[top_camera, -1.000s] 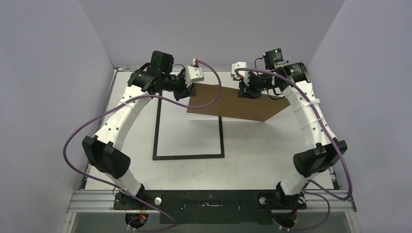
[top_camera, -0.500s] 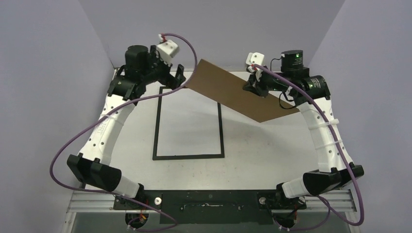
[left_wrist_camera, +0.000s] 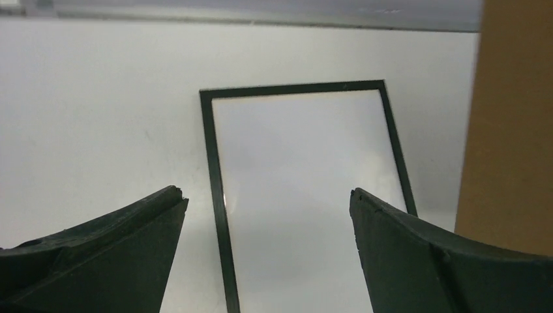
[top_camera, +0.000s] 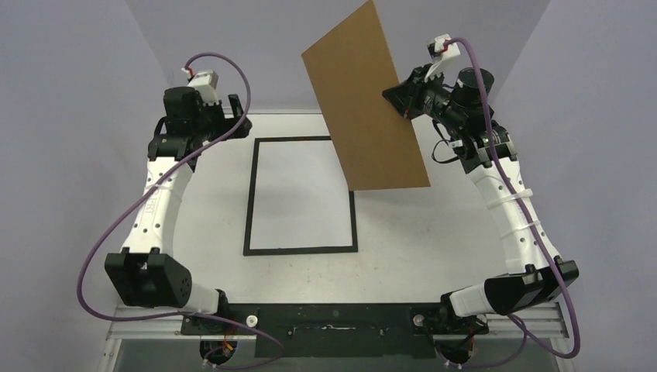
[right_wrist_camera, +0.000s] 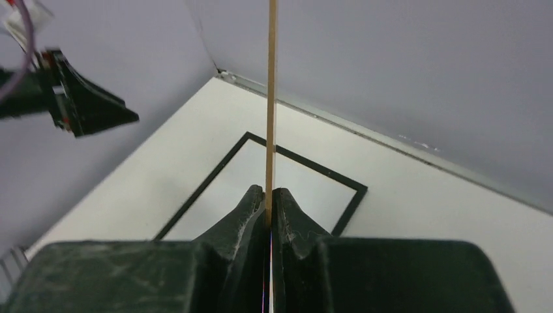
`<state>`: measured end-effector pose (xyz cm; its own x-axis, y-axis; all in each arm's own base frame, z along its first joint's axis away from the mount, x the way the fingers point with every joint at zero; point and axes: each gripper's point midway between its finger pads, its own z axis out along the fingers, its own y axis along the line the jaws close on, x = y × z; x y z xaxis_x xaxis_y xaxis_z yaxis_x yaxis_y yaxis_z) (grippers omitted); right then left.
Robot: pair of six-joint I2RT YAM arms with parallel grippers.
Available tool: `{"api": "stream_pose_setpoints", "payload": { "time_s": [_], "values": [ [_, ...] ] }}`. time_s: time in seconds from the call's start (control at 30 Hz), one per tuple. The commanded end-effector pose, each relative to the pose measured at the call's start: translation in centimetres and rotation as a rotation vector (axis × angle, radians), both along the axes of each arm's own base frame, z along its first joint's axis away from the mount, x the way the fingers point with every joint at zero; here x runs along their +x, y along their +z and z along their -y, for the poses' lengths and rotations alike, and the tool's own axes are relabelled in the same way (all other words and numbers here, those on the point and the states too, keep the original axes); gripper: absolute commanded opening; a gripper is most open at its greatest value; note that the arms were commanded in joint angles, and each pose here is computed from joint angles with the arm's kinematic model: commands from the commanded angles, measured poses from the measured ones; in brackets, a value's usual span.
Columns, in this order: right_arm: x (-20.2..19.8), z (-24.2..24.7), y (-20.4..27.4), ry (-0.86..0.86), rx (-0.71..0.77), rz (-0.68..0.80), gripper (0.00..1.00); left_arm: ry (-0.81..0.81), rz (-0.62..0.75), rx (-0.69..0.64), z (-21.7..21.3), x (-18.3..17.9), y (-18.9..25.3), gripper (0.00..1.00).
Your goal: Put the photo into the frame
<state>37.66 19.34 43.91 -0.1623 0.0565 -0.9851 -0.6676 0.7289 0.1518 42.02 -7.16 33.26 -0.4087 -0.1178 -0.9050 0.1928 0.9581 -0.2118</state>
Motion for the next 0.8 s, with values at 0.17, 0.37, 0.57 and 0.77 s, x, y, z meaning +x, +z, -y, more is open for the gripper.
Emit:
{"api": "stream_pose_setpoints", "payload": {
  "time_s": [0.17,0.37,0.57,0.77],
  "values": [
    [2.3,-1.4,1.2,-0.236,0.512,-0.269,0.00,0.335,-0.475,-0.215,-7.7,0.4,-15.0,0.91],
    [3.7,-3.5,-6.4,-0.301,0.672,-0.502,0.00,0.330,-0.652,-0.285,-7.3,0.7,-22.3,0.80],
    [3.6,-7.1,-10.2,-0.221,0.743,-0.564,0.00,0.316,-0.691,-0.310,-7.4,2.3,-25.4,0.64],
    [3.5,-9.5,-12.1,-0.160,0.734,-0.623,0.00,0.306,-0.751,-0.331,-7.1,2.8,-28.2,0.51]
  ]
}}
